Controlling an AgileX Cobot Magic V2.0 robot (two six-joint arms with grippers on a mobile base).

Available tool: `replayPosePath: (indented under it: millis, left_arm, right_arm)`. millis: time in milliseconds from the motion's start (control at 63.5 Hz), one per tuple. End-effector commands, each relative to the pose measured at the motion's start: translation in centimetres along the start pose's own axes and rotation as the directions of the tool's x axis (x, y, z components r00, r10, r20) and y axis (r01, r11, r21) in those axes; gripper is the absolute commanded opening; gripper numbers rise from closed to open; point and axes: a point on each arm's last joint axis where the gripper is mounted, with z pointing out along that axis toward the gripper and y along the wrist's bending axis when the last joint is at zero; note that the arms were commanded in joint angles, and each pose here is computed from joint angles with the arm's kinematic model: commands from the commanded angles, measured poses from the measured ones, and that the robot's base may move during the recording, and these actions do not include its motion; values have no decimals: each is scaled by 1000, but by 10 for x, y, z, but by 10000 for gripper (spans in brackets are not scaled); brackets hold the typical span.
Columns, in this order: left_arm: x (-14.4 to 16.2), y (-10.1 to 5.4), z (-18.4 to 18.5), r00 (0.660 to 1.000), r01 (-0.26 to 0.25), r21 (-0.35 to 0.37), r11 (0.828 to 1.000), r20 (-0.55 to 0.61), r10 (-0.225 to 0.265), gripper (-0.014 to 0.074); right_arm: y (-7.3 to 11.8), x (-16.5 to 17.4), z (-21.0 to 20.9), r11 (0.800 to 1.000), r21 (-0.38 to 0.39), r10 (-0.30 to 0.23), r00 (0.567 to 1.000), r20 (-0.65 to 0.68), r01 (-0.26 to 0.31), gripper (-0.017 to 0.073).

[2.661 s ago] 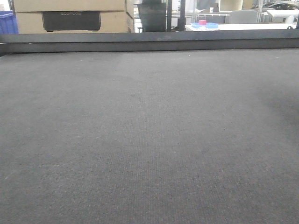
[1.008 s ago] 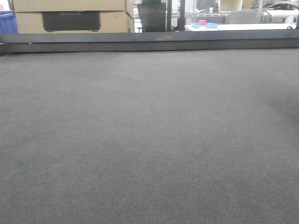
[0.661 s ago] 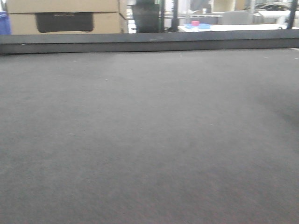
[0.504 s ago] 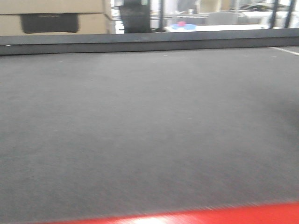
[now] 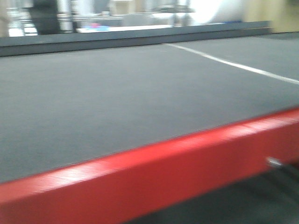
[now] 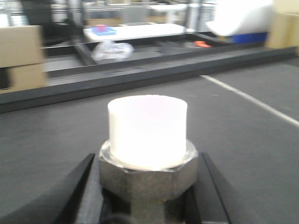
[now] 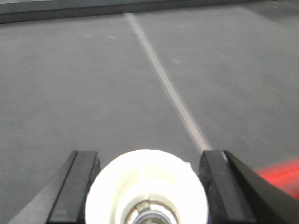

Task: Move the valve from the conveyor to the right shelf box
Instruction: 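Drive away from the conveyor carrying the valves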

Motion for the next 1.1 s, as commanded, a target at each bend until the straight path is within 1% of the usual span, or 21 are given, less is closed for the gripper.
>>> replayPosePath:
  millis: [0, 1086]
  left_arm:
    - [-7, -1, -3, 998, 7, 6, 1000, 68, -7, -111]
    - [-7, -1, -3, 998, 7, 6, 1000, 68, -7, -111]
  right_arm:
    - [-1, -11, -6, 1000, 17, -11, 995, 96, 10, -153]
    - [-1, -11, -6, 1000, 17, -11, 995, 96, 10, -153]
